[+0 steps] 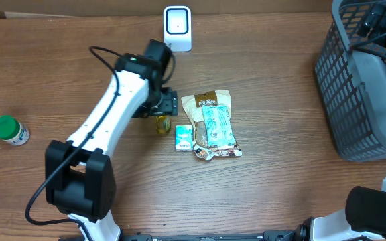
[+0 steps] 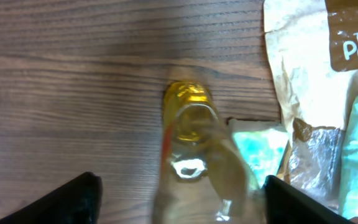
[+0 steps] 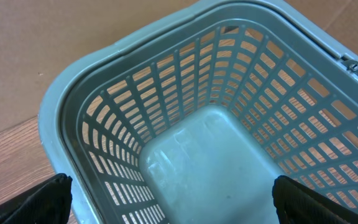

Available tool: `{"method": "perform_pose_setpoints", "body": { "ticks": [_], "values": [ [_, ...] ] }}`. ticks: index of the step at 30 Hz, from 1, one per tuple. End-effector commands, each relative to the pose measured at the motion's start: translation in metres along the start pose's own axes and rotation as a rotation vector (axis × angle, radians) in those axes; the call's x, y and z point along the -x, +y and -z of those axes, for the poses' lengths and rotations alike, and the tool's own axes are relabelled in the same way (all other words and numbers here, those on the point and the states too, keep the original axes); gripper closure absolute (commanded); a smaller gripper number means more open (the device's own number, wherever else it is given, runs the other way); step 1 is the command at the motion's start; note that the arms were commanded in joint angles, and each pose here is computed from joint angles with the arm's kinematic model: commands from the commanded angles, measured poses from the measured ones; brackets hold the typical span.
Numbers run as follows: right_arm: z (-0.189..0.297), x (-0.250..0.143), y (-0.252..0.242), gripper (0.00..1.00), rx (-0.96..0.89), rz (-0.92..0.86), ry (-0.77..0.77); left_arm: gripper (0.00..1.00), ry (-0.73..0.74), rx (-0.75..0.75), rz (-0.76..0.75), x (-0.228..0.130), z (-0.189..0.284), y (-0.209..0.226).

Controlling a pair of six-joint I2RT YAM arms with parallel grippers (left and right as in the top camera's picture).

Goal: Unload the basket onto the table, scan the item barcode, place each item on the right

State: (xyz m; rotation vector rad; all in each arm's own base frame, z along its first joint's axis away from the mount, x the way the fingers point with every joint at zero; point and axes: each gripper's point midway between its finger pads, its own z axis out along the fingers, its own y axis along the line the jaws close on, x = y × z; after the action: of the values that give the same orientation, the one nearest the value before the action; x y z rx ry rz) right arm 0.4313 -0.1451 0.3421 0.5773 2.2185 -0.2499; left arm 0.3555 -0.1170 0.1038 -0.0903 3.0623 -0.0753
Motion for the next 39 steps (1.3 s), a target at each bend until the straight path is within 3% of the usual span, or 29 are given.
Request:
{"method": "perform_pose_setpoints", "body": {
  "ticks": [1,5,9,27,39],
  "values": [
    [0.009,0.009,-0.002,0.00,-0.005,-0.010,-0.033,0.00,0.037,-0.085,-0.051,-0.006,-0.002,-0.012],
    [0.009,0.009,-0.002,0.00,-0.005,-0.010,-0.033,0.00,0.035,-0.085,-0.058,-0.006,-0.002,-0.015],
    [0.009,0.009,-0.002,0.00,-0.005,-0.010,-0.033,0.27,0.036,-0.085,-0.060,-0.007,-0.002,-0.016],
    [0.009,0.009,-0.002,0.00,-0.005,-0.010,-0.033,0.32,-0.026,0.070,-0.003,-0.002,-0.003,-0.005],
    [0.009,0.009,-0.002,0.00,-0.005,-0.010,-0.033,0.35,-0.031,0.068,0.003,-0.003,-0.005,-0.008]
  ]
}}
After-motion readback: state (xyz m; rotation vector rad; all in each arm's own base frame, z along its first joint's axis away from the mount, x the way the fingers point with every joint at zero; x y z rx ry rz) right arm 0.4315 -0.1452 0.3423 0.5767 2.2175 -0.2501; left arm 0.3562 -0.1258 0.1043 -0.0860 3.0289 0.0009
